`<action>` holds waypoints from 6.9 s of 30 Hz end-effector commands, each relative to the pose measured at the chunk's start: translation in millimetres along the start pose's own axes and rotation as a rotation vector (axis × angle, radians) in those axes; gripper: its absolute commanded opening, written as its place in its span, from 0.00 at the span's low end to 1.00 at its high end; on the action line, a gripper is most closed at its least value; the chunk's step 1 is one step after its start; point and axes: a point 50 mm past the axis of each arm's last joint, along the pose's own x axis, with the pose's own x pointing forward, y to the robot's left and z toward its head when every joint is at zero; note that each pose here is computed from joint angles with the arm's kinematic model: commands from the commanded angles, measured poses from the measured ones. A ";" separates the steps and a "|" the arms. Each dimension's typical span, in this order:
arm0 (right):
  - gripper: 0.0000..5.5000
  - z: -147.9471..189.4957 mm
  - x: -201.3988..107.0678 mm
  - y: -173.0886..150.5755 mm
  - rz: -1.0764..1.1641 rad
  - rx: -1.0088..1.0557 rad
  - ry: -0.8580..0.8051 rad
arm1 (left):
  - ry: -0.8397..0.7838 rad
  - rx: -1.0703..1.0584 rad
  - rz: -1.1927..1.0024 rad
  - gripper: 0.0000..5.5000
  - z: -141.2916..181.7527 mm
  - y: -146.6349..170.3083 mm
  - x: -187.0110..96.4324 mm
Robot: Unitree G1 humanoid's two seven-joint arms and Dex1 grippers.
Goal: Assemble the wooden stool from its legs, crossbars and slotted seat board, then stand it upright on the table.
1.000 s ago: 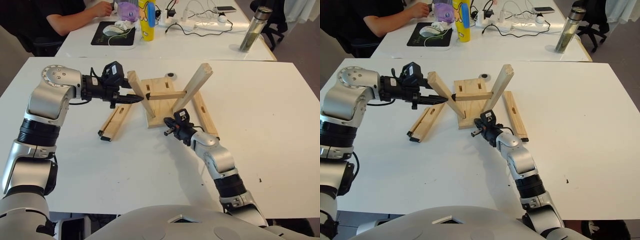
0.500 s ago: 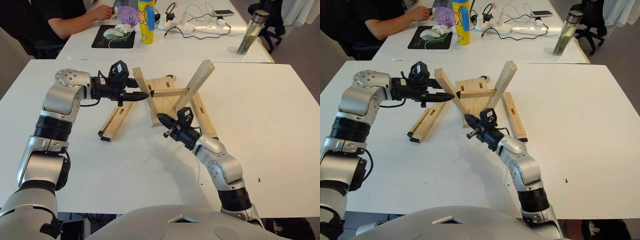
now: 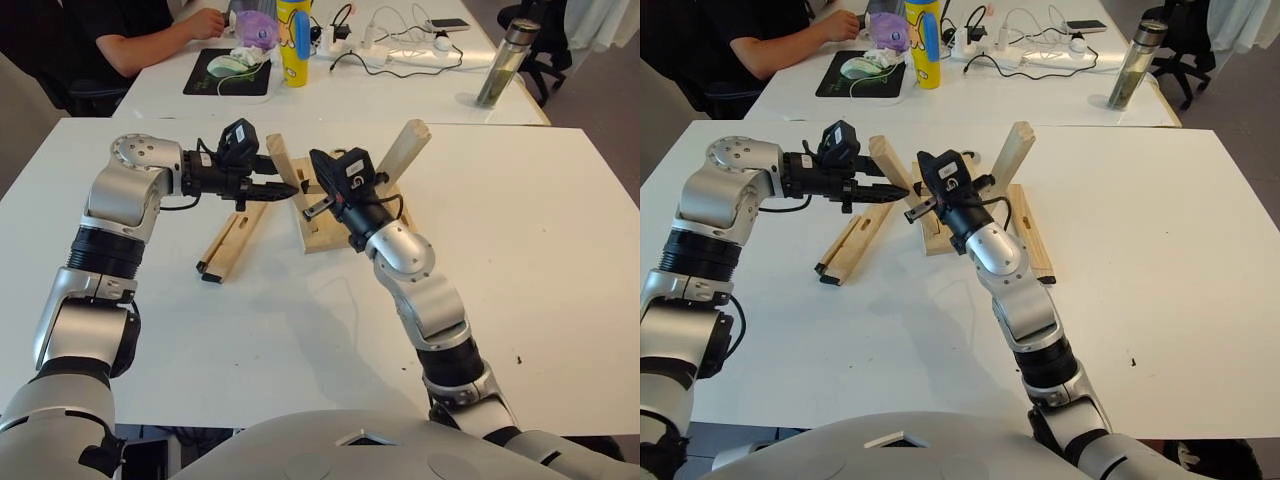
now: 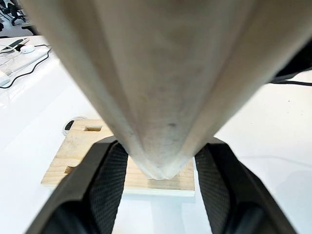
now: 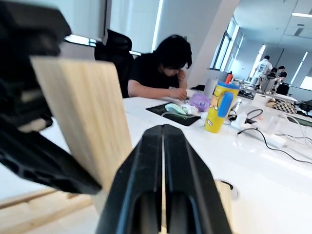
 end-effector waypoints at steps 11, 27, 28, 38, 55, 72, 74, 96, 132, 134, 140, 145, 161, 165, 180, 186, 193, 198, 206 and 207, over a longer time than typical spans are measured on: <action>0.00 28.7 -8.4 -15.4 -0.029 -0.027 -0.197 | 0.163 -0.172 -0.036 0.38 -48.8 -18.0 9.7; 0.00 -73.8 -55.1 -28.8 0.003 0.130 0.189 | 0.282 -0.122 -0.142 0.38 -47.3 -5.6 28.1; 0.00 -76.2 -49.7 -25.9 0.009 0.140 0.202 | 0.293 -0.124 -0.160 0.38 -49.8 -7.0 30.4; 0.00 -96.8 -35.0 -4.6 0.019 0.120 0.386 | 0.249 -0.243 -0.276 0.38 -63.6 -27.5 10.3; 0.00 -134.4 -80.1 21.5 0.237 0.079 0.773 | -0.085 -0.323 -0.120 0.38 -52.2 -57.7 16.5; 0.00 -147.8 -90.1 31.1 0.324 0.176 0.841 | 0.171 -0.314 -0.061 0.38 -136.9 -102.4 35.2; 0.00 -147.9 -90.8 31.7 0.330 0.176 0.842 | 0.223 -0.279 -0.064 0.38 -144.0 -103.2 33.0; 0.00 -150.0 -91.3 30.3 0.329 0.195 0.849 | 0.143 -0.321 -0.004 0.38 -140.5 -87.2 16.2; 0.00 -151.5 -91.2 31.4 0.296 0.212 0.837 | -0.618 -0.142 0.106 0.05 110.8 -67.1 -8.2; 0.00 -151.6 -91.5 31.6 0.300 0.210 0.838 | -0.885 -0.178 0.029 0.00 147.4 -68.1 -34.5; 0.00 -152.3 -93.5 33.2 0.294 0.215 0.842 | -0.765 -0.196 0.069 0.00 140.3 -60.7 -36.9; 0.00 -151.0 -92.0 34.2 0.301 0.211 0.840 | -0.063 -0.112 0.091 0.00 31.3 -81.4 29.5; 0.00 -153.4 -84.6 36.6 0.283 0.246 0.831 | -0.648 0.146 0.672 0.00 111.0 -34.4 -19.4; 0.00 -141.6 -78.3 39.3 0.287 0.362 0.773 | -0.687 0.098 0.903 0.00 93.7 -25.5 -41.2; 0.00 -42.3 -81.7 -10.5 0.236 0.234 0.171 | -0.397 -0.073 1.150 0.00 -5.5 -105.2 -42.3; 0.00 -43.5 -130.7 -13.4 0.442 0.335 0.396 | -0.198 -0.215 1.028 0.00 -35.3 -130.1 -29.8; 0.00 -83.8 -103.3 4.6 0.432 0.346 0.512 | -0.178 -0.210 1.020 0.00 -33.1 -114.3 -20.9; 0.00 -93.5 -81.8 18.0 0.396 0.361 0.484 | -0.184 -0.213 1.023 0.00 -31.3 -105.8 -19.0; 0.00 -91.0 -45.0 1.0 0.185 0.302 0.358 | -0.195 -0.225 1.013 0.00 -30.8 -101.4 -10.3; 0.00 -90.7 -43.0 2.8 0.197 0.290 0.356 | -0.195 -0.226 1.011 0.00 -30.8 -101.3 -8.9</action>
